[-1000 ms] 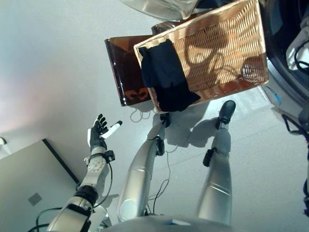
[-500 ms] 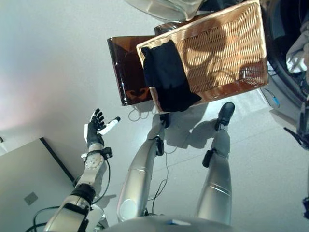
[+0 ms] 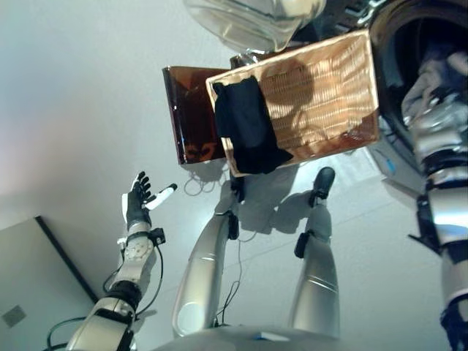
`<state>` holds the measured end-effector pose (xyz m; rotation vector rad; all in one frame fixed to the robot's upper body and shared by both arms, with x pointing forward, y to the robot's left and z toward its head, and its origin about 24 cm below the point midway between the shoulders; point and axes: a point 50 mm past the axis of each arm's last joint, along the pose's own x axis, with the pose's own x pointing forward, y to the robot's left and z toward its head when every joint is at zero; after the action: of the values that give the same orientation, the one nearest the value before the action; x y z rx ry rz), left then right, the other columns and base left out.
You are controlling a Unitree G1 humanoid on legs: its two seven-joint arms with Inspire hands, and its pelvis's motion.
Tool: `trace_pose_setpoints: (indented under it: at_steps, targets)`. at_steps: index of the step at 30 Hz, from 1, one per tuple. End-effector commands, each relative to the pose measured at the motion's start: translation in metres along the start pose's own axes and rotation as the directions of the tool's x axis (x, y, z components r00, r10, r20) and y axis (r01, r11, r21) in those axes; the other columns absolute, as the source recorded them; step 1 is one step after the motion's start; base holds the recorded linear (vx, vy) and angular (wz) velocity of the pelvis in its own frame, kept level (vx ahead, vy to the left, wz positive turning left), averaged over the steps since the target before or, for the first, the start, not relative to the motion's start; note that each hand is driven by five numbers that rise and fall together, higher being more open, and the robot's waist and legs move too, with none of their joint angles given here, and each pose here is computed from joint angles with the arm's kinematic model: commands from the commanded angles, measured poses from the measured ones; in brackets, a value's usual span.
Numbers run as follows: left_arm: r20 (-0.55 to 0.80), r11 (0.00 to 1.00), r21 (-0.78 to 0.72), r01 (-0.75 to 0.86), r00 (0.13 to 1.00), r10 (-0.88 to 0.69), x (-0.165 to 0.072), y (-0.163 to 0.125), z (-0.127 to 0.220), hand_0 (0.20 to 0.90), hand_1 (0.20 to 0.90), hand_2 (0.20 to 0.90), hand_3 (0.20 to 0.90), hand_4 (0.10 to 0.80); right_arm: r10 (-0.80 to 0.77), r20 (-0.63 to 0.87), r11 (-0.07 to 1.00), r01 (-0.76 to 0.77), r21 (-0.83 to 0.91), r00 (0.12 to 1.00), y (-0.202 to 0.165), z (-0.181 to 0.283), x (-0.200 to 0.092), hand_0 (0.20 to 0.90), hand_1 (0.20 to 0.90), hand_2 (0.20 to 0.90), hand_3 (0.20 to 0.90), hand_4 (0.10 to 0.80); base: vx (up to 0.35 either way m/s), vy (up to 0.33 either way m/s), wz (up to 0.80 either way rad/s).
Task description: Pick up the clothes and place them into the washing machine
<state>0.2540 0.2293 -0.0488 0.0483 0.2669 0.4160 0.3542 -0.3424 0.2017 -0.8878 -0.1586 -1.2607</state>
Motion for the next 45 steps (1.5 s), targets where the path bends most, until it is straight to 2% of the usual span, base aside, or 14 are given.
trace_pose_setpoints:
  at_steps: [1, 6, 8, 10, 14, 15, 18, 24, 29, 30, 35, 45]
  targets:
    - [-0.050, 0.992, 0.034, -0.120, 0.991, 0.121, -0.010, 0.028, -0.021, 0.900, 0.900, 0.900, 0.900, 0.800, -0.075, 0.117, 0.996, 0.080, -0.042, 0.990, -0.011, -0.009, 0.004, 0.900, 0.900, 0.900, 0.900, 0.800, 0.000, 0.000, 0.00]
    - [-0.071, 0.989, 0.057, -0.134, 0.988, 0.138, -0.012, 0.031, -0.026, 0.900, 0.900, 0.900, 0.900, 0.800, 0.012, 0.107, 0.999, -0.008, -0.045, 0.994, 0.007, -0.021, -0.021, 0.900, 0.900, 0.900, 0.900, 0.800, 0.005, 0.001, 0.02]
    - [-0.092, 0.989, 0.066, -0.134, 0.986, 0.139, -0.015, 0.030, -0.032, 0.900, 0.900, 0.900, 0.900, 0.800, 0.115, 0.108, 0.992, -0.108, -0.066, 0.987, 0.024, -0.030, -0.050, 0.900, 0.900, 0.900, 0.900, 0.800, 0.018, 0.005, -0.01]
    - [-0.101, 0.988, 0.073, -0.136, 0.985, 0.143, -0.017, 0.030, -0.034, 0.900, 0.900, 0.900, 0.900, 0.800, 0.168, 0.118, 0.984, -0.159, -0.078, 0.979, 0.032, -0.034, -0.064, 0.900, 0.900, 0.900, 0.900, 0.800, 0.000, 0.000, 0.00]
    - [-0.121, 0.985, 0.086, -0.153, 0.979, 0.163, -0.019, 0.034, -0.039, 0.900, 0.900, 0.900, 0.900, 0.800, 0.267, 0.182, 0.963, -0.259, -0.069, 0.946, 0.042, -0.032, -0.087, 0.900, 0.900, 0.900, 0.900, 0.800, 0.012, 0.003, -0.02]
    - [-0.138, 0.981, 0.102, -0.165, 0.974, 0.179, -0.021, 0.037, -0.043, 0.900, 0.900, 0.900, 0.900, 0.800, 0.323, 0.211, 0.946, -0.319, -0.051, 0.923, 0.048, -0.030, -0.101, 0.900, 0.900, 0.900, 0.900, 0.800, 0.000, 0.000, 0.00]
    - [-0.157, 0.976, 0.117, -0.186, 0.967, 0.203, -0.023, 0.042, -0.047, 0.900, 0.900, 0.900, 0.900, 0.800, 0.402, 0.297, 0.912, -0.407, -0.047, 0.866, 0.053, -0.021, -0.121, 0.900, 0.900, 0.900, 0.900, 0.800, 0.010, -0.005, 0.00]
    - [-0.192, 0.965, 0.144, -0.217, 0.951, 0.243, -0.026, 0.049, -0.055, 0.900, 0.900, 0.900, 0.900, 0.800, 0.463, 0.367, 0.859, -0.511, 0.041, 0.807, 0.059, -0.003, -0.149, 0.900, 0.900, 0.900, 0.900, 0.800, 0.010, -0.001, 0.01]
    - [-0.195, 0.965, 0.152, -0.212, 0.951, 0.240, -0.026, 0.047, -0.056, 0.900, 0.900, 0.900, 0.900, 0.800, 0.507, 0.427, 0.830, -0.558, -0.009, 0.749, 0.064, 0.008, -0.165, 0.900, 0.900, 0.900, 0.900, 0.800, 0.023, -0.002, 0.04]
    - [-0.208, 0.965, 0.157, -0.210, 0.948, 0.240, -0.027, 0.046, -0.058, 0.900, 0.900, 0.900, 0.900, 0.800, 0.538, 0.451, 0.803, -0.595, -0.019, 0.712, 0.067, 0.015, -0.176, 0.900, 0.900, 0.900, 0.900, 0.800, 0.000, 0.000, 0.00]
    - [-0.216, 0.965, 0.165, -0.205, 0.947, 0.238, -0.028, 0.043, -0.060, 0.900, 0.900, 0.900, 0.900, 0.800, 0.579, 0.506, 0.760, -0.647, -0.054, 0.639, 0.073, 0.032, -0.195, 0.900, 0.900, 0.900, 0.900, 0.800, 0.016, -0.001, -0.01]
    - [-0.217, 0.966, 0.154, -0.206, 0.947, 0.237, -0.027, 0.040, -0.059, 0.900, 0.900, 0.900, 0.900, 0.800, 0.579, 0.580, 0.673, -0.737, 0.056, 0.573, 0.074, 0.080, -0.215, 0.900, 0.900, 0.900, 0.900, 0.800, 0.002, 0.000, 0.01]
